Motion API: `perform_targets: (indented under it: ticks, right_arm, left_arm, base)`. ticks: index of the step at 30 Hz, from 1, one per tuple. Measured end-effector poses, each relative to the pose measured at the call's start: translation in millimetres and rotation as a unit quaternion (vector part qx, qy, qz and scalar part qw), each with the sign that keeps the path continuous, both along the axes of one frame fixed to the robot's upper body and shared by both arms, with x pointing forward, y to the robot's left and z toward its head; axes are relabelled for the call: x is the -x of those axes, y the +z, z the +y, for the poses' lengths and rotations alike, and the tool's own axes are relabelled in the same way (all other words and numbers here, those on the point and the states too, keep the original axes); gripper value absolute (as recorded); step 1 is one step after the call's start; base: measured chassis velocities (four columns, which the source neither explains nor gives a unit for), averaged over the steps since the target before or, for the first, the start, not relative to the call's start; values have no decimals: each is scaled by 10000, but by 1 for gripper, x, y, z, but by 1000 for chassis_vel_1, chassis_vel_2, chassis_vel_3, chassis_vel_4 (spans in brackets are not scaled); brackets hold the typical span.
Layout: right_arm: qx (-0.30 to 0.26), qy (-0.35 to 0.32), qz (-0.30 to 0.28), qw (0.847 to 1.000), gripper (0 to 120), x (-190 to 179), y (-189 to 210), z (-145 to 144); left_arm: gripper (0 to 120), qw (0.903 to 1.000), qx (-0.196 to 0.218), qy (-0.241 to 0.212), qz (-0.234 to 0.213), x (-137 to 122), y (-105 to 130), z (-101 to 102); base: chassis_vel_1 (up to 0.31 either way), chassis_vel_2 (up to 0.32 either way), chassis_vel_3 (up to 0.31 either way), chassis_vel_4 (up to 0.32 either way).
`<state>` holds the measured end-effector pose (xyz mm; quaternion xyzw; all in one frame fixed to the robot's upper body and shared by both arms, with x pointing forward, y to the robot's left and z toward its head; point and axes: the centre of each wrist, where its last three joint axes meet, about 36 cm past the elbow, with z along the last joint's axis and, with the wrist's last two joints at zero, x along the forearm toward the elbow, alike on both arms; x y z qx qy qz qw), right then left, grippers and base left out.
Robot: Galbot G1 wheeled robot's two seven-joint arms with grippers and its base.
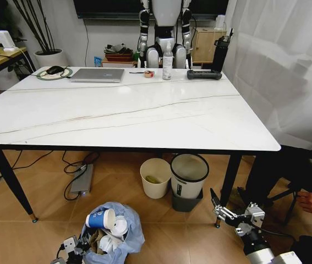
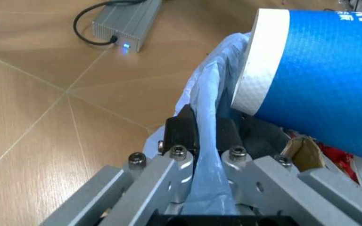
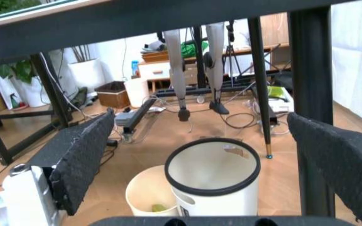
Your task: Pick up the trash bin and place the trash from the table into it.
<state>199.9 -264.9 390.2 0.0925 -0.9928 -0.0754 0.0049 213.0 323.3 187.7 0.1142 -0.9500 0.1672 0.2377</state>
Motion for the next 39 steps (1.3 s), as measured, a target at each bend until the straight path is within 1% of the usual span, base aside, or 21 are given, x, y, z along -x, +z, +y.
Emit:
perform_targets:
  ticks: [13,30,34,36,39]
  right_arm:
    - [0,0,0,10000,100,0,0,0]
    - [0,0,0,10000,100,0,0,0]
    - [0,0,0,10000,100,0,0,0]
    - [0,0,0,10000,100,0,0,0]
    - [0,0,0,10000,100,0,0,0]
  left_arm:
    - [0,10000,20,50,-8,-7,-6,1]
    - [0,9999,-146,90,-12,-2,-13,7]
    - [0,9998,-148,92,1,-1,-15,8]
    - [2,9998,-139,105,14,-1,-16,8]
    - [0,9998,-128,120,38,-1,-19,8]
  base:
    - [0,0,0,0]
    - [0,0,0,0]
    - [0,0,0,0]
    - [0,0,0,0]
    - [0,0,0,0]
